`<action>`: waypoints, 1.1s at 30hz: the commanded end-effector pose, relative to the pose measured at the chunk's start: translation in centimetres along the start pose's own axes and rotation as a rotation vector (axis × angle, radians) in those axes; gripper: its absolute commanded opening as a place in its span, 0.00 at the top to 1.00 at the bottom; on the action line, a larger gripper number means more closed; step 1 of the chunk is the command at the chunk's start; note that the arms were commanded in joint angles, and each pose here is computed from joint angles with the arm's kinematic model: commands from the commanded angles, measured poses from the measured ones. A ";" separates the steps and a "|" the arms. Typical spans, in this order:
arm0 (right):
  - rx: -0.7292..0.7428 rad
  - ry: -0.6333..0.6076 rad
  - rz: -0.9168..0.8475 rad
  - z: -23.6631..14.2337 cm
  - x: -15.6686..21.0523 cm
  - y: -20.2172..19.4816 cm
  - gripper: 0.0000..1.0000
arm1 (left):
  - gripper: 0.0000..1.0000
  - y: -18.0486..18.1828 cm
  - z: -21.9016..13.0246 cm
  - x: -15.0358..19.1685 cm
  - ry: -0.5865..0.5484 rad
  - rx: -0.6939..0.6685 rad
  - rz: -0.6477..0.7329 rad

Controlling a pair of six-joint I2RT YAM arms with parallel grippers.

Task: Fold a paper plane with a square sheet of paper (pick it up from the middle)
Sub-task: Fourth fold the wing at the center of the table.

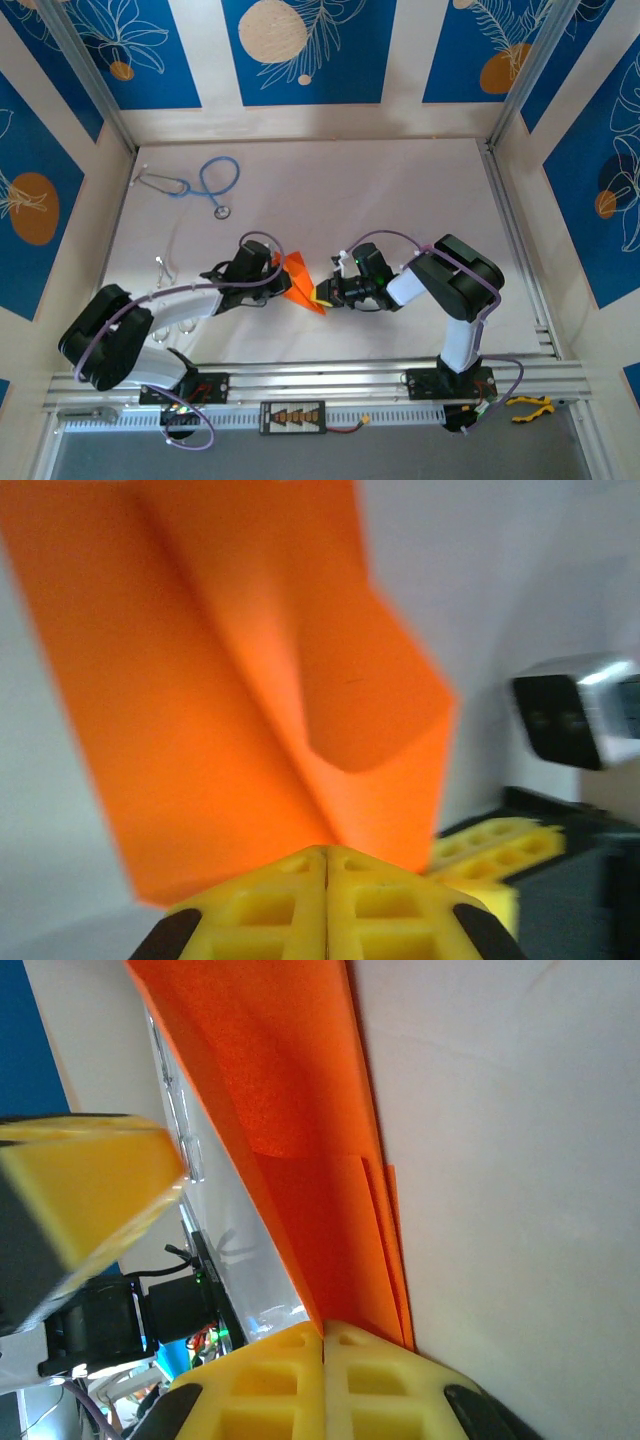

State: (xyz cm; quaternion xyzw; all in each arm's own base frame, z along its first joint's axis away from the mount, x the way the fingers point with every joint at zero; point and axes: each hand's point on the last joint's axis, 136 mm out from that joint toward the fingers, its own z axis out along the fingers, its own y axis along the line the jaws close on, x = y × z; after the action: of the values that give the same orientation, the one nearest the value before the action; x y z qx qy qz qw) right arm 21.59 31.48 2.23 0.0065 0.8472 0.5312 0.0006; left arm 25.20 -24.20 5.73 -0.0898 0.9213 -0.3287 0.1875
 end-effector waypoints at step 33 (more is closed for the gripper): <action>0.061 0.053 0.108 0.0 0.9 -2.2 0.99 | 0.94 -0.6 4.5 -1.1 0.007 -0.032 -0.005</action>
State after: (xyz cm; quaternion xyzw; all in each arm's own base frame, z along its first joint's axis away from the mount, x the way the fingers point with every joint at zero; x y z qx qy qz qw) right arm 21.73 31.46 2.30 0.0082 0.8461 0.5328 -0.0087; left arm 27.18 -26.43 2.68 -0.0891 0.9299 -0.3145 0.1687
